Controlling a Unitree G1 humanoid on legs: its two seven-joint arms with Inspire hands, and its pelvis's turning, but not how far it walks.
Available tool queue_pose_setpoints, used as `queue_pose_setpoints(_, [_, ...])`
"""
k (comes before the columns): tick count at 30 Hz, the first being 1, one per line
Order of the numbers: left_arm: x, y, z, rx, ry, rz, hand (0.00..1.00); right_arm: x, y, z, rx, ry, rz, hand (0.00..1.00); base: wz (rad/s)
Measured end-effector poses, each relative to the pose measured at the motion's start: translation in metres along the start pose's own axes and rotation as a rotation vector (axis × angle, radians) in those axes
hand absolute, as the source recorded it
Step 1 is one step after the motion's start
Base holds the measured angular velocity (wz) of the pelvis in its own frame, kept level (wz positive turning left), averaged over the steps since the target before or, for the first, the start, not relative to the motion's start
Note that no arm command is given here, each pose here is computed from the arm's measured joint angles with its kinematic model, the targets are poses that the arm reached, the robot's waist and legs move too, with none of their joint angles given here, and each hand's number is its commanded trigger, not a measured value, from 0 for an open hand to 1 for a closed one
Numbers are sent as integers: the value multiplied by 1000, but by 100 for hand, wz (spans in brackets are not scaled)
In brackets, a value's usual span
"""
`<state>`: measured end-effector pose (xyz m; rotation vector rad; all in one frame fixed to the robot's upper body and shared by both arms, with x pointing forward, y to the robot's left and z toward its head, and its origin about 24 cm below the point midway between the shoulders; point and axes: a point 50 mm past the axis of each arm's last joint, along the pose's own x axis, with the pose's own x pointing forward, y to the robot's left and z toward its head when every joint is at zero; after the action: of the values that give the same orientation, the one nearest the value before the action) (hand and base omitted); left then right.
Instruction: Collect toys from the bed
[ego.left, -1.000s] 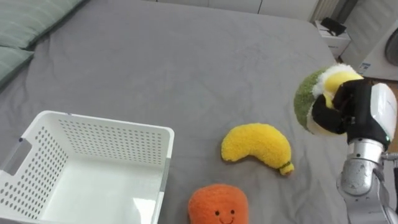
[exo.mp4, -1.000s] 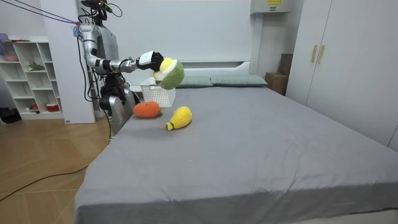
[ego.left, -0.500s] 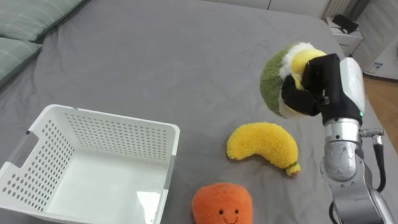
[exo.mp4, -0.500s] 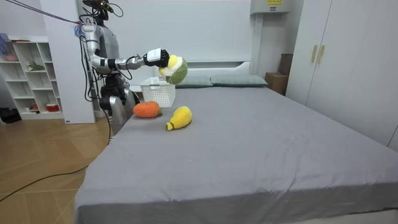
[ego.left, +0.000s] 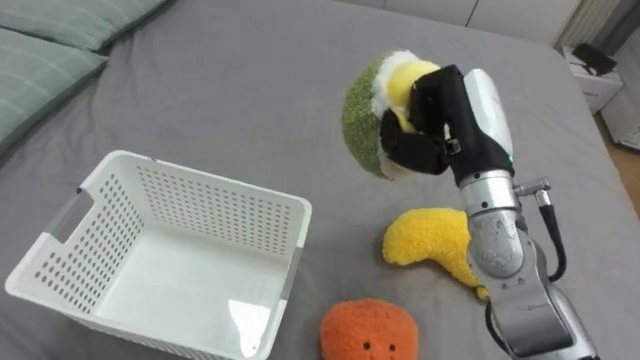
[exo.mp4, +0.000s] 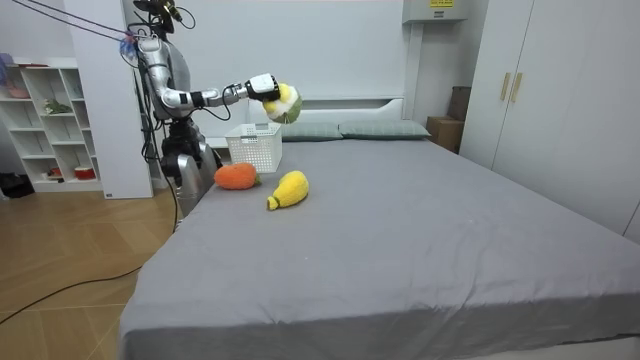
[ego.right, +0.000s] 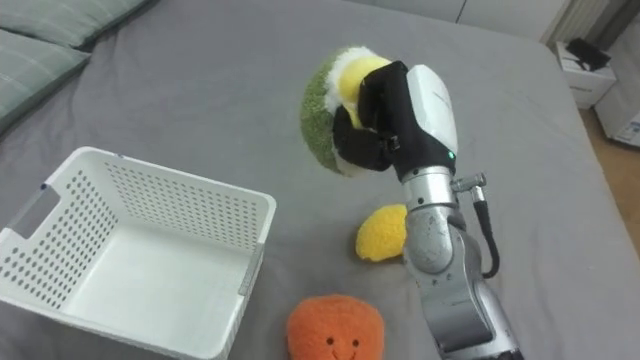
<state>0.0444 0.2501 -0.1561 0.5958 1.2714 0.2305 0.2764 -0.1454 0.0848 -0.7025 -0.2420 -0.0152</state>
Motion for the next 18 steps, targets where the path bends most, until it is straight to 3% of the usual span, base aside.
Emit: queue_pose_setpoints(18, [2,-4,25,18,-65,-28,0,-3,37,28,-24,-92,159,100,2])
